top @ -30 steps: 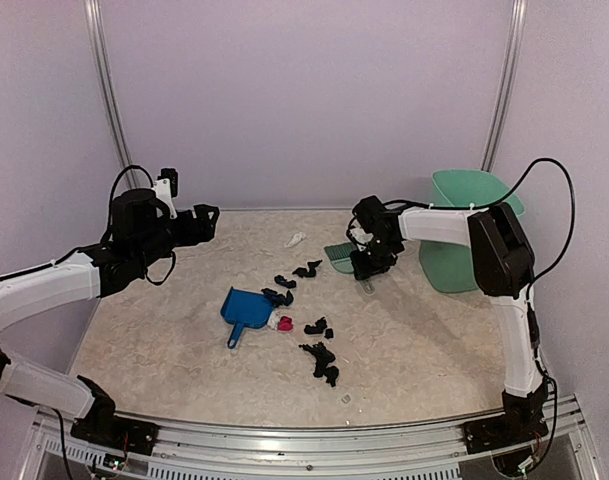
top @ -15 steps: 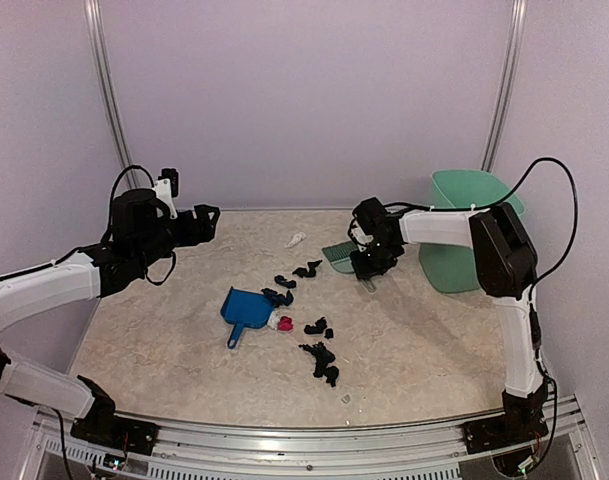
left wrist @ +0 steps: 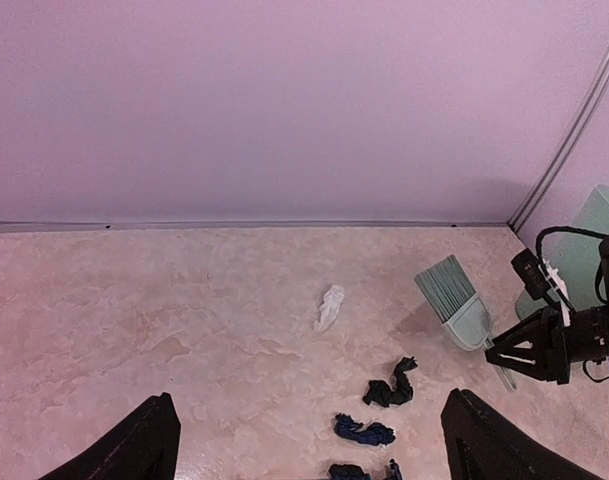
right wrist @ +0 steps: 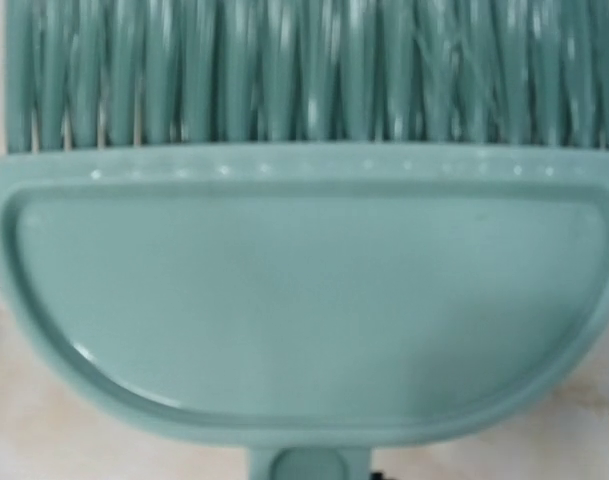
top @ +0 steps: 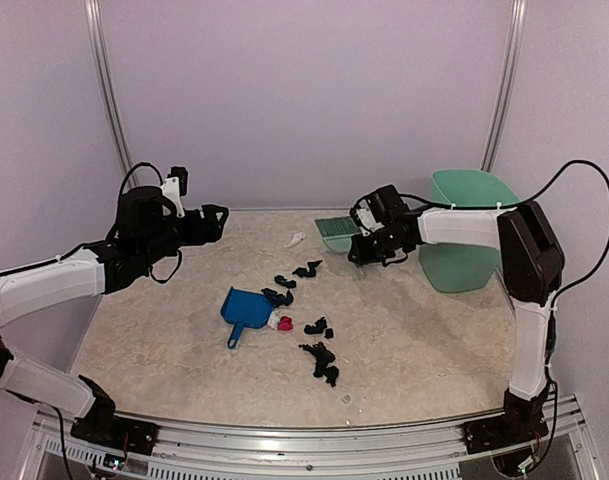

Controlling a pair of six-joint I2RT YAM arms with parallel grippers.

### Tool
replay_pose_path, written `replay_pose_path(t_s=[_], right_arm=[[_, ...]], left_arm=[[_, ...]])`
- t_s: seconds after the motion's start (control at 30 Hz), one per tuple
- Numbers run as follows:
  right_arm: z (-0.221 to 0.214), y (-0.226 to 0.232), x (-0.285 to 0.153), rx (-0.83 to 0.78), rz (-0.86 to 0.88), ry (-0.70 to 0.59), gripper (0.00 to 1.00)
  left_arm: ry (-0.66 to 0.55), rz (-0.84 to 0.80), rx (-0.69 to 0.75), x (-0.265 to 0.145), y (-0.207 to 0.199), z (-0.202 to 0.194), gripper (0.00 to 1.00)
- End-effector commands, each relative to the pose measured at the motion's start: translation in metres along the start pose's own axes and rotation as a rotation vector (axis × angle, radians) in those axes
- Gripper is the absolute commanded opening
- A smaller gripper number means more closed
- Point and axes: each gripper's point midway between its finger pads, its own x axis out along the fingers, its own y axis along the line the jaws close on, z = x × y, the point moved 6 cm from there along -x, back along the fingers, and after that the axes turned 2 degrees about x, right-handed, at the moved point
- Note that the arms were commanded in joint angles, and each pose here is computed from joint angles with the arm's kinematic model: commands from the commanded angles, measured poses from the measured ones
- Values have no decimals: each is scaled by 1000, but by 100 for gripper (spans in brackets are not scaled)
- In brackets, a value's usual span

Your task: Sweep away the paper scraps from the table

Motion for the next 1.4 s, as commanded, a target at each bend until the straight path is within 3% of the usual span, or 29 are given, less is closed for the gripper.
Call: replay_pose_path(t_s=[0.0,0.57,0.87,1.07,1.37], right_arm=[[32,18,-35,24,148,-162,0],[57,61,-123,186,591,-469,0],[60,85,-154,156,758,-571,0],[66,93,-170,216,735,-646,0],[68,101,-181,453,592,-744,0]], left_arm=[[-26,-63,37,2,-19,12,91],[-62,-207,160,6,-79,10,90],[-98,-207,184,3,-87,8,89],[-157,-182,220,-4,-96,7,87],[-186,-249,247,-7,-115,7,87]])
